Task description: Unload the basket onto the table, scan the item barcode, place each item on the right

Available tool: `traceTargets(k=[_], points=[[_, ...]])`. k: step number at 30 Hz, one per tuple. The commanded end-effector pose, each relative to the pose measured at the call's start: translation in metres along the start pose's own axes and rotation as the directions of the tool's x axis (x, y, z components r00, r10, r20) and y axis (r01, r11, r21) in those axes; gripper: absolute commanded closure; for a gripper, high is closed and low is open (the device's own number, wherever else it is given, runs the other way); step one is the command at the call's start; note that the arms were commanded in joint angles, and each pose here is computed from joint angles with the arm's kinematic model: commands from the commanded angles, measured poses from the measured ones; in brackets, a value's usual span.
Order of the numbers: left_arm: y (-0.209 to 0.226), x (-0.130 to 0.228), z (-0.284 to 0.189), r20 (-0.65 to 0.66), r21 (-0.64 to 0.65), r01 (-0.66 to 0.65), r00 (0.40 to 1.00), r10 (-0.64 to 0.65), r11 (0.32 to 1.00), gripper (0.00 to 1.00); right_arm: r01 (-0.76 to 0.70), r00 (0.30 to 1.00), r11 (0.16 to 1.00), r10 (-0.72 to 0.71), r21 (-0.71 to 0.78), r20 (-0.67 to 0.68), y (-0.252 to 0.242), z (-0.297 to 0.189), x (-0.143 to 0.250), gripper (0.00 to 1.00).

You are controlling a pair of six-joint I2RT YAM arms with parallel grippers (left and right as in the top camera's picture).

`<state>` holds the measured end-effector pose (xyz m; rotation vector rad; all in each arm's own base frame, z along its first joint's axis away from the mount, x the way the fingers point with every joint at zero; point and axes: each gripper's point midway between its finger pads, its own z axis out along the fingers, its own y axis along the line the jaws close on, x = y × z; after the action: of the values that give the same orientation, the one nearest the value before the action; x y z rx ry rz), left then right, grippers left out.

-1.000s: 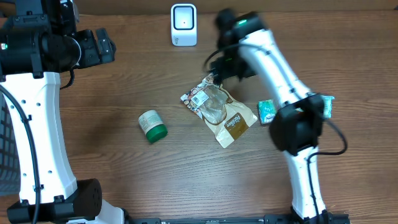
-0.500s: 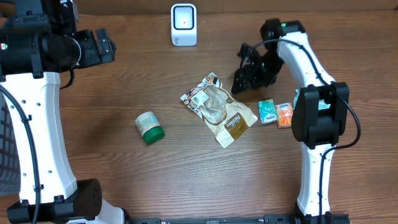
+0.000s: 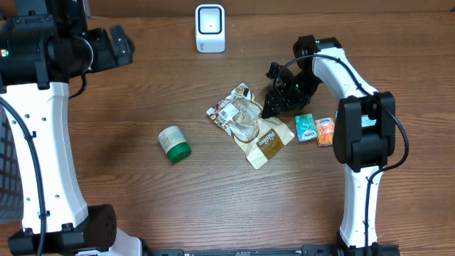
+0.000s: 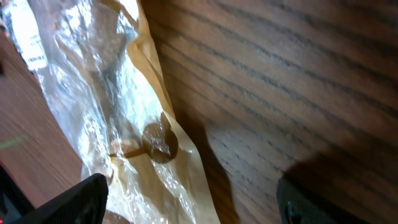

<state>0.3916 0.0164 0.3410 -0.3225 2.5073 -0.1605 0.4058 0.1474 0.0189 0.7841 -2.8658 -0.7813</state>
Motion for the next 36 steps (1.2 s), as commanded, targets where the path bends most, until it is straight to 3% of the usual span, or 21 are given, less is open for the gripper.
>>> traceTargets(k=[1, 2, 5, 7, 9, 19, 25, 31, 36], points=[[-0.025, 0.005, 0.0, -0.036, 0.138, 0.021, 0.999, -0.016, 0.99, 0.16, -0.05, 0.999, 0.999, 0.05, 0.001, -0.016, -0.005, 0.015, 0.005, 0.16], [-0.03, 0.008, 0.002, -0.054, 0.168, 0.034, 0.998, -0.025, 0.985, 0.34, -0.069, 0.998, 0.998, 0.069, 0.003, -0.007, -0.006, 0.016, 0.003, 0.16], [-0.048, 0.025, 0.02, -0.136, 0.229, 0.05, 0.99, -0.019, 0.972, 0.69, -0.114, 0.993, 0.993, 0.115, -0.031, 0.011, -0.001, 0.016, -0.001, 0.17], [-0.063, 0.047, 0.047, -0.219, 0.23, 0.065, 0.976, -0.013, 0.971, 0.88, -0.119, 0.993, 0.99, 0.12, -0.074, 0.011, 0.007, 0.015, -0.002, 0.18], [-0.077, 0.065, 0.07, -0.275, 0.231, 0.078, 0.961, -0.012, 0.97, 0.96, -0.132, 0.991, 0.986, 0.134, -0.098, 0.011, 0.012, 0.015, -0.002, 0.23], [-0.165, 0.183, 0.174, -0.438, 0.263, 0.062, 0.897, 0.062, 0.963, 0.96, -0.26, 0.965, 0.961, 0.263, -0.095, 0.02, 0.01, 0.015, -0.007, 0.48], [-0.185, 0.255, 0.222, -0.524, 0.132, 0.069, 0.852, 0.011, 0.989, 0.96, -0.284, 0.958, 0.954, 0.287, -0.094, 0.021, 0.009, 0.015, -0.008, 0.5], [-0.193, 0.285, 0.266, -0.552, 0.125, 0.043, 0.833, 0.033, 0.991, 0.96, -0.286, 0.957, 0.954, 0.289, -0.094, 0.017, 0.009, 0.015, -0.007, 0.5], [-0.172, 0.282, 0.287, -0.562, 0.081, 0.063, 0.827, -0.007, 0.995, 0.96, -0.297, 0.954, 0.95, 0.298, -0.096, -0.001, 0.011, 0.015, -0.003, 0.5]])
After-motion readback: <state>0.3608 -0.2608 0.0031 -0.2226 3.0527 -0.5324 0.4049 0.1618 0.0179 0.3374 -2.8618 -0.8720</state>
